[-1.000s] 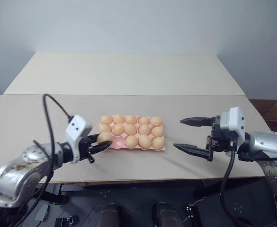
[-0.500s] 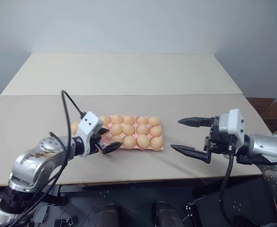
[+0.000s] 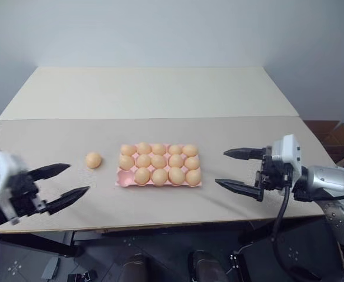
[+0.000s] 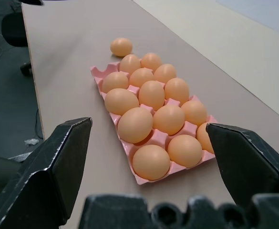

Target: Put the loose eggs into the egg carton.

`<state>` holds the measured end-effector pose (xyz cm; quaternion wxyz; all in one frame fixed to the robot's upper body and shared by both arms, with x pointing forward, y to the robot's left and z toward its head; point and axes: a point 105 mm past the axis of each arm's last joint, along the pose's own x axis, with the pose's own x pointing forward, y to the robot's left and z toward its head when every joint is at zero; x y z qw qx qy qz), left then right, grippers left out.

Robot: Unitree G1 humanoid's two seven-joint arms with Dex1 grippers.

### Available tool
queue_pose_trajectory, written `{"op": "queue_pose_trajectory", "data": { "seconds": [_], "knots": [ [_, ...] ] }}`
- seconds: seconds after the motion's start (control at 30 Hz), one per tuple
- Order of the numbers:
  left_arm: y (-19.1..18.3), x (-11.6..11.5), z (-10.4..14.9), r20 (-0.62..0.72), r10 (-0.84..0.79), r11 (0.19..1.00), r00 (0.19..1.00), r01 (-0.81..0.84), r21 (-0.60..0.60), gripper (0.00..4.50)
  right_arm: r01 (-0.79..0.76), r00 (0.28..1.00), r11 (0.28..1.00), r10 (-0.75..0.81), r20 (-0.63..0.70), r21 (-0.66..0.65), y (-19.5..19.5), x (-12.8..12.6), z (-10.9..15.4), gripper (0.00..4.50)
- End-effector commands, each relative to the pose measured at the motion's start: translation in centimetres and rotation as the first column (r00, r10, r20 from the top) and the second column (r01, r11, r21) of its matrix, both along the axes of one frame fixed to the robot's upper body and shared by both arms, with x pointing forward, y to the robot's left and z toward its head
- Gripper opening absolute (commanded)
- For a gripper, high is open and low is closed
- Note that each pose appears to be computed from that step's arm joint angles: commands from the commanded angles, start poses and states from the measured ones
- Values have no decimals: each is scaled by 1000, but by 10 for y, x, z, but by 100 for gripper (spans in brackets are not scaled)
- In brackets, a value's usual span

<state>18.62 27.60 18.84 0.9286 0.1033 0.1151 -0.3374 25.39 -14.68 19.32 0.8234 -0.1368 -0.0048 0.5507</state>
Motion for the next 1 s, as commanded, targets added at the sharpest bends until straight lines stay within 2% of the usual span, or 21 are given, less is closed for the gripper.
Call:
{"op": "queue_pose_trajectory", "data": {
  "seconds": [0.03,0.23,0.4,0.5,0.63,0.73,0.8,1.0],
  "knots": [
    [16,-23,-1,-64,0,1000,998,-1,-20,446,-12,999,1000,12,33,-7,-5,-4,4,450],
    [14,-19,-7,-48,29,998,998,-31,-49,446,-20,999,1000,20,30,-16,-7,-3,5,450],
    [9,-4,-14,-71,85,995,994,-89,-50,446,-23,999,1000,24,42,-17,-5,-3,8,450],
    [12,24,-20,-138,228,970,964,-236,-47,446,-17,998,1000,18,58,-16,-2,2,11,450],
    [10,60,-20,-136,351,930,926,-362,-61,446,-16,997,1000,17,73,-22,2,7,13,450],
    [16,89,-24,-127,486,865,865,-497,-69,446,-14,996,1000,16,83,-23,4,10,14,450],
    [10,104,-27,-143,505,850,851,-519,-87,446,3,995,1000,-1,95,-17,6,14,15,450],
    [-15,138,-42,-168,522,846,836,-533,-27,446,3,993,1000,-3,117,0,12,15,19,450]
  ]
}}
